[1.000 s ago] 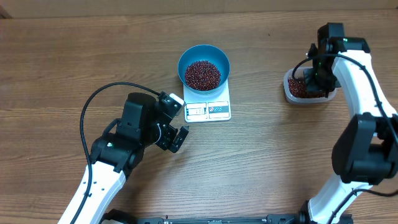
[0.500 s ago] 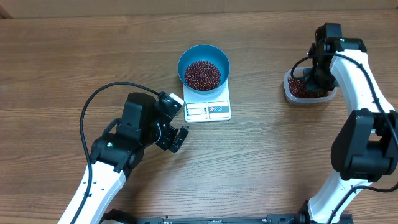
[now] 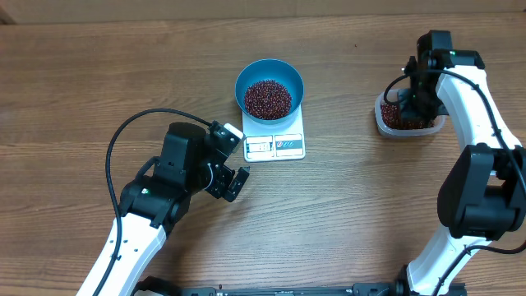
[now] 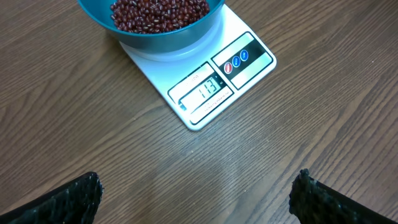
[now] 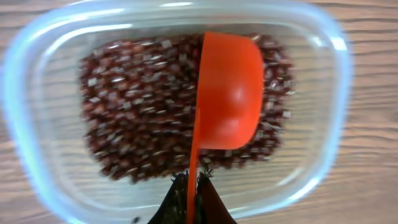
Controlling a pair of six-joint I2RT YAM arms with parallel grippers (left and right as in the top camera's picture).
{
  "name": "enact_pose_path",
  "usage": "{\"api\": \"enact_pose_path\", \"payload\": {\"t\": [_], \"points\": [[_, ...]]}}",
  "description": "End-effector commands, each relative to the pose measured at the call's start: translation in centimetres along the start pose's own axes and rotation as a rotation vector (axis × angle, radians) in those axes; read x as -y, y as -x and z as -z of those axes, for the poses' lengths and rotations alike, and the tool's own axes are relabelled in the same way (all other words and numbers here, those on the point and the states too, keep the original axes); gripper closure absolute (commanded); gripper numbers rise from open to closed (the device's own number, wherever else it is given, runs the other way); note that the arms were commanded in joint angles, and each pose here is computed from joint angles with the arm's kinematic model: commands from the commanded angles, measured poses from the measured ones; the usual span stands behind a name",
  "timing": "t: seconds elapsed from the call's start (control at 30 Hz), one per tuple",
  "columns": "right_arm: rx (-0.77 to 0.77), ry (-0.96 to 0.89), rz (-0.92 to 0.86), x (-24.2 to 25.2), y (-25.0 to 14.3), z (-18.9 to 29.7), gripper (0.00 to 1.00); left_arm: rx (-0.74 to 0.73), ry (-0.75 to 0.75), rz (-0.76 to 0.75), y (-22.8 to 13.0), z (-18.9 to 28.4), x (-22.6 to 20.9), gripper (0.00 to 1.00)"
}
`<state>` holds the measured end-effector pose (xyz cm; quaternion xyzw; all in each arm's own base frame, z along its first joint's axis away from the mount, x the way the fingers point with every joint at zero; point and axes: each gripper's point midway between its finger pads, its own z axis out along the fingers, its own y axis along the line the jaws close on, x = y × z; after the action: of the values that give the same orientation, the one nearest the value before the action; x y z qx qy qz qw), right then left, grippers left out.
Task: Scoop item into bowl and weigh 150g on scale
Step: 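Dig the red scoop into the tub beans and lift it filled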
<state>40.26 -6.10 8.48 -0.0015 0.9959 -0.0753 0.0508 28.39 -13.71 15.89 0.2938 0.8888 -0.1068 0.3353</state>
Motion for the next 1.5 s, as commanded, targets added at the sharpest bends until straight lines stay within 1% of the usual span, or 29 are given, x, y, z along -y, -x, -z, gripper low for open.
{"api": "enact_pose_path", "payload": {"t": [0.0, 0.17, 0.3, 0.43, 0.63, 0.9, 1.13, 1.33, 1.47], "points": [[-0.011, 0.121, 0.043, -2.0, -0.2, -0.5, 0.96, -0.010, -0.015, -0.022, -0.4, -0.3, 0.3, 0.00], [-0.028, 0.129, 0.046, -2.1, -0.6, -0.5, 0.96, -0.010, -0.016, -0.022, -0.4, -0.3, 0.3, 0.00], [-0.017, 0.257, 0.114, -4.3, -0.7, -0.1, 0.96, -0.010, -0.015, -0.022, -0.4, -0.3, 0.3, 0.01], [-0.004, 0.337, 0.106, -5.3, -0.6, 0.3, 0.96, -0.010, -0.015, -0.022, -0.4, -0.3, 0.3, 0.00], [0.004, 0.440, 0.059, -5.6, -0.6, 0.8, 0.96, -0.010, -0.016, -0.022, -0.4, -0.3, 0.3, 0.01], [0.048, 0.587, -0.076, -3.1, -0.4, 1.4, 0.96, -0.010, -0.015, -0.022, -0.4, -0.3, 0.3, 0.00], [0.076, 0.657, -0.162, -1.0, -0.5, 1.8, 0.96, -0.010, -0.016, -0.022, -0.4, -0.3, 0.3, 0.00], [0.104, 0.721, -0.226, 0.5, -0.6, 2.3, 0.96, -0.010, -0.015, -0.022, -0.4, -0.3, 0.3, 0.00], [0.120, 0.768, -0.236, 1.1, -1.0, 2.8, 0.96, -0.010, -0.015, -0.022, -0.4, -0.3, 0.3, 0.00]]}}
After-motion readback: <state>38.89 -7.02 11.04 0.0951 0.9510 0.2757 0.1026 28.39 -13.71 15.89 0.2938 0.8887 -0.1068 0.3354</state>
